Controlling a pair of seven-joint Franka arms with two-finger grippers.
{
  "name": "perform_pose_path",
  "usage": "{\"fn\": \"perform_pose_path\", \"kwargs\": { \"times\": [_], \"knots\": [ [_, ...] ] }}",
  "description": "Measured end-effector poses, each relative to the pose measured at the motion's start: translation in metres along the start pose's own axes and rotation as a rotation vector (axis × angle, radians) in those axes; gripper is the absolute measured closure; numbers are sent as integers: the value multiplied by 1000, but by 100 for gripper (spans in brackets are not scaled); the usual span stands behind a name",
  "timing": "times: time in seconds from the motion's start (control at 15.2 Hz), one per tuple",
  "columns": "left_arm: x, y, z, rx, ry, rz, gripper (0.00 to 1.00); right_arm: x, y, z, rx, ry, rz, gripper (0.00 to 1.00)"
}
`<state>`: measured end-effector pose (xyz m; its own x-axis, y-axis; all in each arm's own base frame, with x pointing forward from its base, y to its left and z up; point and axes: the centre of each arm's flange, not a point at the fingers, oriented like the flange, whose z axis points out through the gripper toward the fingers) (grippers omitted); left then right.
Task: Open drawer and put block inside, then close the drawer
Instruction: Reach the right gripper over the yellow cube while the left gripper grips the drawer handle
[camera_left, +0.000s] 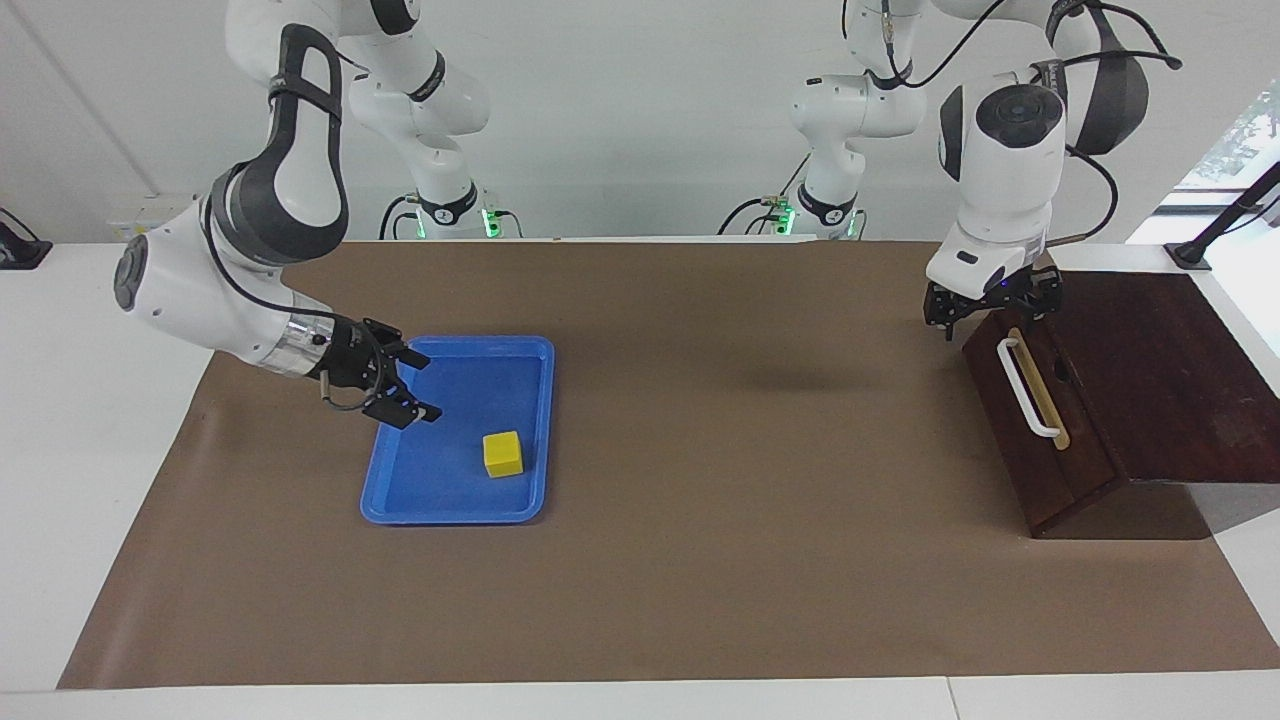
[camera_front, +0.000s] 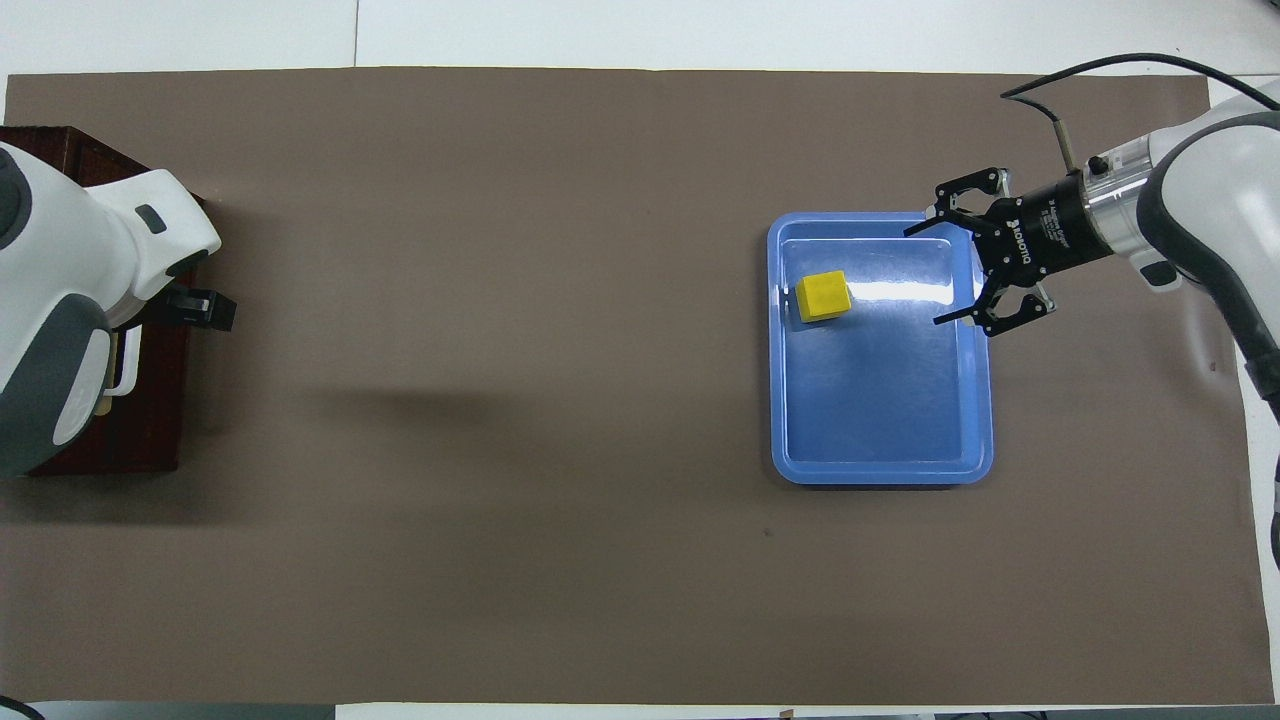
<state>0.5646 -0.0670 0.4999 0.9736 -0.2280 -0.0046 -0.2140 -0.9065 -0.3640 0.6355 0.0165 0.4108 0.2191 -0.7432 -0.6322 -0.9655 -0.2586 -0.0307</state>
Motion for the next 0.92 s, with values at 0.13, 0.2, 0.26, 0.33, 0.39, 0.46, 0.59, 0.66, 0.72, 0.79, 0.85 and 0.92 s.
{"fn": "perform_pose_path", "kwargs": {
  "times": [0.13,0.2,0.26,0.33,0.39,0.46,0.59,0.66,0.72,0.79,0.85,0.92],
  "knots": [
    [10,-1,22,1,-4,-18,0,17,-4,23,-17,-40,57,0],
    [13,1,32,3,-9,-23,0,22,-6,31,-24,-53,78,0],
    [17,5,42,3,-15,-31,0,27,-8,36,-28,-63,91,0],
    [20,9,51,2,-16,-43,0,31,-10,41,-30,-66,101,0],
    [21,12,58,-1,-16,-54,0,36,-12,44,-26,-63,108,0],
    [21,13,63,-2,-16,-62,0,40,-14,47,-17,-57,112,0],
    [21,7,66,-3,-9,-75,0,46,-18,53,-2,-62,123,0],
    [21,2,68,-2,-3,-82,0,47,-20,55,5,-69,126,0],
    [21,-2,69,1,0,-86,0,49,-22,58,6,-72,125,0],
    [20,-4,71,8,1,-86,0,51,-24,63,4,-72,123,0],
    [20,-6,73,15,0,-84,0,53,-26,71,0,-70,117,0],
    [19,-7,76,20,-4,-82,0,54,-28,80,-7,-70,110,0]
  ]
}}
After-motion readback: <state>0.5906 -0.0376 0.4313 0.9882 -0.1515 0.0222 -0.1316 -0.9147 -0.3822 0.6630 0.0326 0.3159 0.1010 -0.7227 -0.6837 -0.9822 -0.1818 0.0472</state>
